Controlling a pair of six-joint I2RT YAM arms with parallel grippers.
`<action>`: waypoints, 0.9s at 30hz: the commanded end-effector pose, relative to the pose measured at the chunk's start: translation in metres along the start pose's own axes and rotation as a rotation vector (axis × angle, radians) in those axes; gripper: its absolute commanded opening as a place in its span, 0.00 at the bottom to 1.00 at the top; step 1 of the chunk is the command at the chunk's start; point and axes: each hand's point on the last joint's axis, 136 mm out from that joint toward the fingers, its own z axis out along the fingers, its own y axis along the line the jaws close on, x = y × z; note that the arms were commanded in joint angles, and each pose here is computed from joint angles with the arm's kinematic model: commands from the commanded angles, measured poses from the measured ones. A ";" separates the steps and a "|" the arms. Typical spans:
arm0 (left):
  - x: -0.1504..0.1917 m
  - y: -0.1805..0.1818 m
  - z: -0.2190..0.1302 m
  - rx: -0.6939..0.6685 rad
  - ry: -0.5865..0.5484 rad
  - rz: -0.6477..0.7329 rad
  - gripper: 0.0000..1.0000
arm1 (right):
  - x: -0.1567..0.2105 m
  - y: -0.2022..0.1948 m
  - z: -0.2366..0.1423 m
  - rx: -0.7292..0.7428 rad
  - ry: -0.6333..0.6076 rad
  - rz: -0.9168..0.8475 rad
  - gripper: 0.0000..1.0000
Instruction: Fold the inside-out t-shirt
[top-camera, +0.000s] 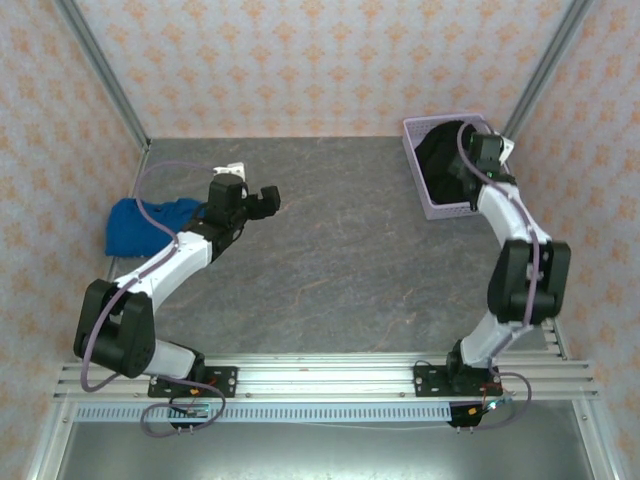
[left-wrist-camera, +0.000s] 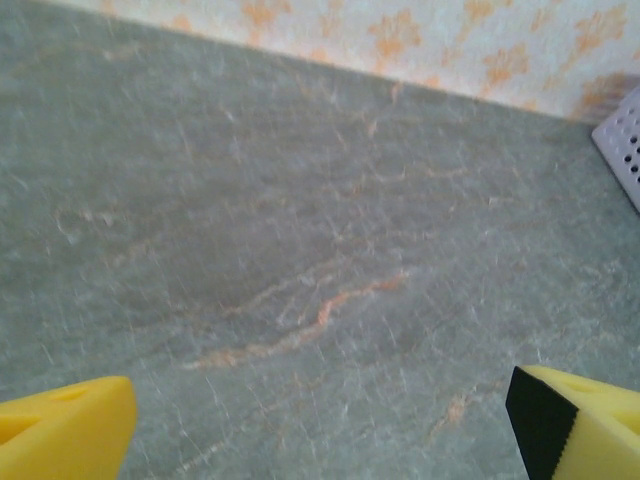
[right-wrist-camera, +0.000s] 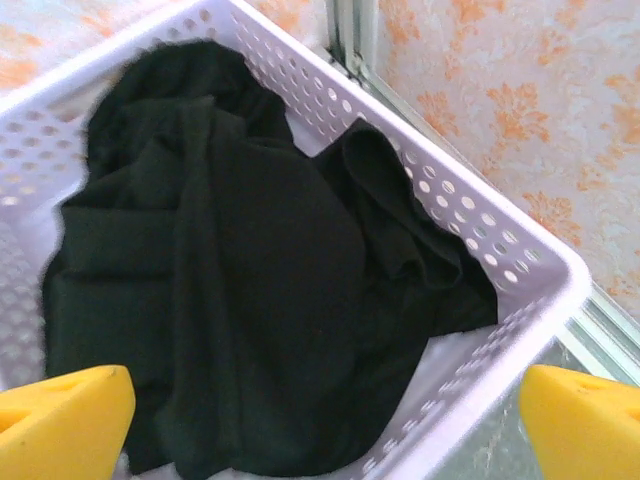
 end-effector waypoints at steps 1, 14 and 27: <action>0.004 -0.015 0.002 0.043 0.054 -0.029 0.97 | 0.024 -0.001 0.033 0.059 0.188 -0.030 0.99; 0.015 -0.009 0.004 -0.010 0.102 -0.017 0.99 | 0.059 0.066 0.145 -0.103 0.436 0.168 0.85; 0.014 0.006 -0.029 -0.055 0.056 -0.033 1.00 | -0.137 0.075 -0.077 -0.408 -0.146 0.225 0.00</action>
